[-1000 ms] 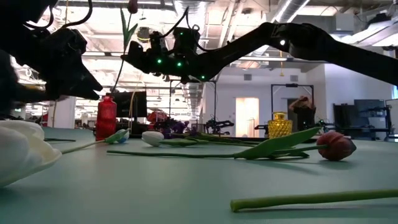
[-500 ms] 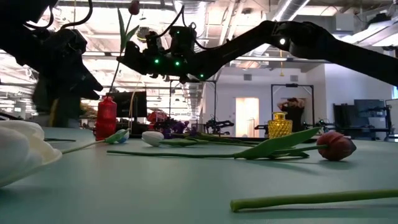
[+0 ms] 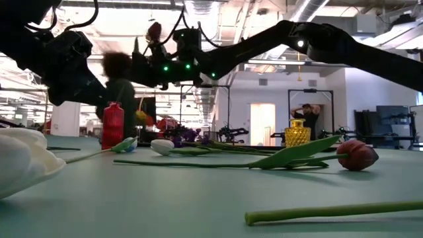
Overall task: Sort flowers into vase by color
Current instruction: Put the right red tulip into the red vase, then put the red tulip into the red vase
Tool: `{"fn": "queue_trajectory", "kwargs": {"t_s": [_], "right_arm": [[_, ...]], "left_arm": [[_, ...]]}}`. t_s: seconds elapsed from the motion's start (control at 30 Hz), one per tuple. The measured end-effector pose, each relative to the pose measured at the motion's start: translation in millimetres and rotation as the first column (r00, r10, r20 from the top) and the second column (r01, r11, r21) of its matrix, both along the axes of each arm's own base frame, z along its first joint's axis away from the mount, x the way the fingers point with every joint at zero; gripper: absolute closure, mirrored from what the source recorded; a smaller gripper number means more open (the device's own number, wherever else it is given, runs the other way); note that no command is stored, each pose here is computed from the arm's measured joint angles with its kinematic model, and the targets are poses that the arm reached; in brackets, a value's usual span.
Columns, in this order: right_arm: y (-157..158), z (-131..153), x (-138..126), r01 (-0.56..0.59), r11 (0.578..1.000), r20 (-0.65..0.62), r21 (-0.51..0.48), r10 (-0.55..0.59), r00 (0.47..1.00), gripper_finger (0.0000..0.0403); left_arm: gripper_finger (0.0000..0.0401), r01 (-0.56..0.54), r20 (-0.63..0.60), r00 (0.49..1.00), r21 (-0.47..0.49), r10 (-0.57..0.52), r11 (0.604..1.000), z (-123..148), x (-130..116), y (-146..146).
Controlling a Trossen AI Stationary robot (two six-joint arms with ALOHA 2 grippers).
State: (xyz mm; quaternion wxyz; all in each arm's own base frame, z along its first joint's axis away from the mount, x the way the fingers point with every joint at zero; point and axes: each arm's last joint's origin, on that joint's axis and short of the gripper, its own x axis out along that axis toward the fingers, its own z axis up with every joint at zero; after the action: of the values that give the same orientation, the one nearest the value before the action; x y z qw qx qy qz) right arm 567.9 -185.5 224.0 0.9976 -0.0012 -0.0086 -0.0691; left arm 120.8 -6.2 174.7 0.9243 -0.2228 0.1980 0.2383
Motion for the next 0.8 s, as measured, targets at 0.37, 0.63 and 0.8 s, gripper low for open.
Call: {"fn": "queue_trajectory", "kwargs": {"t_s": [0.37,0.63,0.8], "right_arm": [[1,-1,-4,0.003,0.998,-0.174,0.057,0.007,0.985,0.0144],[0,4,-9,0.013,0.998,-0.238,0.054,0.000,0.971,0.0143],[4,28,-25,0.019,1.000,-0.368,0.017,-0.012,0.930,0.0143]], "left_arm": [[0.0214,0.018,-0.004,1.000,-0.008,-0.018,1.000,0,0,-1],[0.0214,0.045,-0.009,0.999,-0.021,-0.045,0.999,-1,0,-1],[0.0214,0.055,-0.014,0.998,0.005,-0.055,0.998,0,0,-1]]}}
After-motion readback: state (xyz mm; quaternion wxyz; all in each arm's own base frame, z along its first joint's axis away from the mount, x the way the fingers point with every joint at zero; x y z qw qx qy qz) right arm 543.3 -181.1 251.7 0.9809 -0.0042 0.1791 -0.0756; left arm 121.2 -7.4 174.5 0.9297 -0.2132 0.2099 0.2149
